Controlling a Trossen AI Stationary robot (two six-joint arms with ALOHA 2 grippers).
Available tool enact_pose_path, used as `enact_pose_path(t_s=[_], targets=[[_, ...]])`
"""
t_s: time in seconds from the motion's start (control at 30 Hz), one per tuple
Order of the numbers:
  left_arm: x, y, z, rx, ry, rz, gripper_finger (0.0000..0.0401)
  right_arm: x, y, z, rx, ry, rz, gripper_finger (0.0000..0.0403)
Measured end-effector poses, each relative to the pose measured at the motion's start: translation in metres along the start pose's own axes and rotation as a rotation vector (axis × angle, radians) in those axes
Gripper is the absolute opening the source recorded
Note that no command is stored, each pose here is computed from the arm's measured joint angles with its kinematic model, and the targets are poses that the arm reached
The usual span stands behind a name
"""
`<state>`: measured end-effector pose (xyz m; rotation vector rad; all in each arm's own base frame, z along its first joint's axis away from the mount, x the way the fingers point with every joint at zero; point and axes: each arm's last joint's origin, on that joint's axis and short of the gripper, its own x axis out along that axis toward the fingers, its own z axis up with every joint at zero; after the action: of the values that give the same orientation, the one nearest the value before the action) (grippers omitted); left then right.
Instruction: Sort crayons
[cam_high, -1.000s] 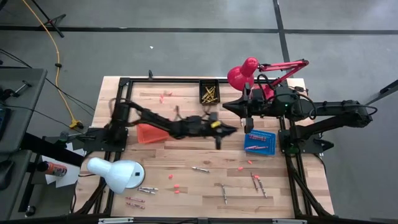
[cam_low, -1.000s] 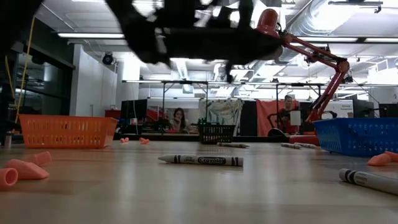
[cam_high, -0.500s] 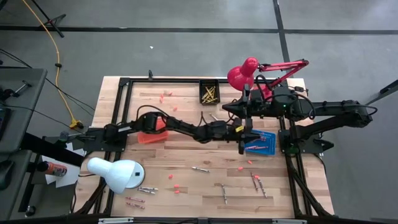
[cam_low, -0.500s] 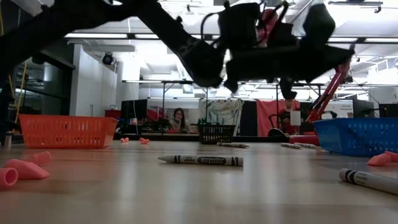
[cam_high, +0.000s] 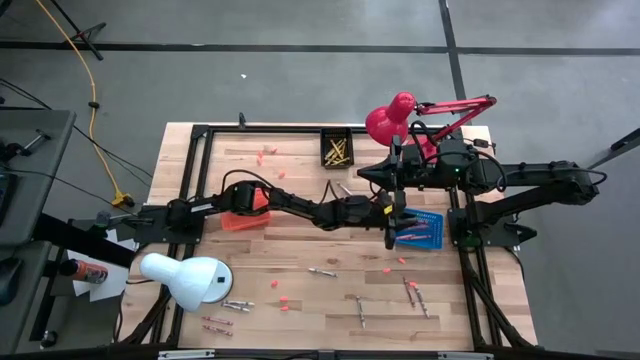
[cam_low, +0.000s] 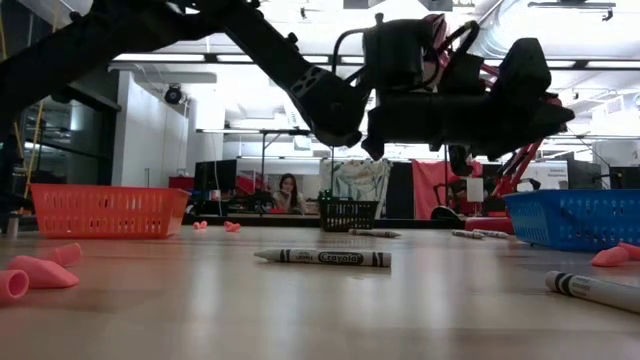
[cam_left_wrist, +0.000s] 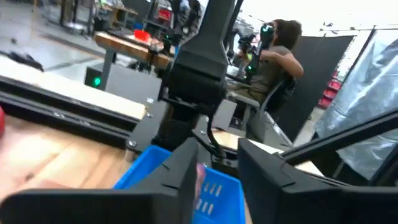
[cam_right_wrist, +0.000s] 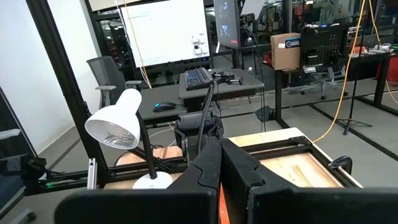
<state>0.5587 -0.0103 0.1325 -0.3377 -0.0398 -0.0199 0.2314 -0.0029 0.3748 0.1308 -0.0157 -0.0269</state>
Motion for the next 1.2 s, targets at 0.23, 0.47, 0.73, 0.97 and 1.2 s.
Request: enact_pose_path(t_s=[0.23,0.47,0.73,0.97,1.2], targets=[[-0.005,0.009,0.038,-0.045,0.174,-0.205,0.0155,0.0,0.0,0.0,0.0,0.0,0.0,0.0],[-0.037,0.033,0.103,-0.051,0.52,-0.235,0.0134,0.0,0.0,0.0,0.0,-0.001,0.0,0.0],[-0.099,0.035,0.169,0.108,0.667,-0.155,0.0057,0.0,0.0,0.0,-0.02,-0.001,0.0,0.0],[-0.173,0.016,0.198,0.111,0.537,-0.137,0.0003,0.0,0.0,0.0,-0.027,-0.003,0.0,0.0],[-0.259,-0.017,0.213,0.132,0.214,-0.039,0.0001,0.0,0.0,0.0,-0.027,-0.003,0.0,0.0]])
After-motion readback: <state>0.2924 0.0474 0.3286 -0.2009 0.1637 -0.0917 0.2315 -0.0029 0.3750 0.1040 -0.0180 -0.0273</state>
